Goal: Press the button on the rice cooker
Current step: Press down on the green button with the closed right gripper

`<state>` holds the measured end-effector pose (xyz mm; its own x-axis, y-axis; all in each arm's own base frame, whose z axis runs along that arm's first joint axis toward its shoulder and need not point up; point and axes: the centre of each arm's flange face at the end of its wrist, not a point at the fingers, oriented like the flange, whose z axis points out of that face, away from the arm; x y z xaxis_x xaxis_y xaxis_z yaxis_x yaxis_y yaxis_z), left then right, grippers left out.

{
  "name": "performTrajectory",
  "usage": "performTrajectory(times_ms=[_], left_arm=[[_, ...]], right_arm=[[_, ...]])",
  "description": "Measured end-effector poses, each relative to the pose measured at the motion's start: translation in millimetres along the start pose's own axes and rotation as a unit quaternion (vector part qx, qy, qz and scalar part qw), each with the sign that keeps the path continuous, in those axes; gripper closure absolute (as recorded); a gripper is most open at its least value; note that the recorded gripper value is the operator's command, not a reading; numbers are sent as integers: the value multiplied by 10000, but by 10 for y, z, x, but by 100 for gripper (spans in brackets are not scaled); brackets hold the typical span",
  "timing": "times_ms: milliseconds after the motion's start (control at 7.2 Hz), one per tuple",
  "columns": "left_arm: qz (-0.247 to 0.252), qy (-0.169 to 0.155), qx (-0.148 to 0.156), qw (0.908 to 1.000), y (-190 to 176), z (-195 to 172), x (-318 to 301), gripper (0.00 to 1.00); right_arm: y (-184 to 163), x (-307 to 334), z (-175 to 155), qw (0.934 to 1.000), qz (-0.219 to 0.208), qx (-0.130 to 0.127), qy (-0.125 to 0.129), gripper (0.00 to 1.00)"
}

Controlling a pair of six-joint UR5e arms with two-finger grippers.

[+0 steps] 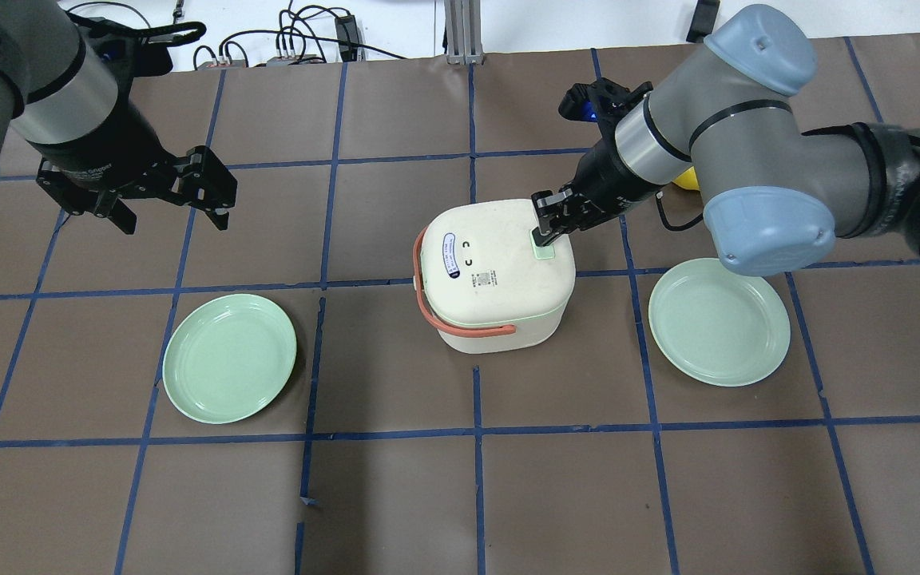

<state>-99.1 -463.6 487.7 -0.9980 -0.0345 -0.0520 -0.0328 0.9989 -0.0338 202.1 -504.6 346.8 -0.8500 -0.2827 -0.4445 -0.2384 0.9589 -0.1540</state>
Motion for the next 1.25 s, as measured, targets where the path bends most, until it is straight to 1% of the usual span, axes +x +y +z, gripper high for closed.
performTrajectory(times_ms=[972,1250], left_arm=[[-2,0,-1,10000,0,0,0,0],[-2,0,-4,10000,1,1,0,0]], right_arm=[[-38,42,68,9999,-84,59,-4,84],[-55,38,70,9999,-127,91,-43,80]])
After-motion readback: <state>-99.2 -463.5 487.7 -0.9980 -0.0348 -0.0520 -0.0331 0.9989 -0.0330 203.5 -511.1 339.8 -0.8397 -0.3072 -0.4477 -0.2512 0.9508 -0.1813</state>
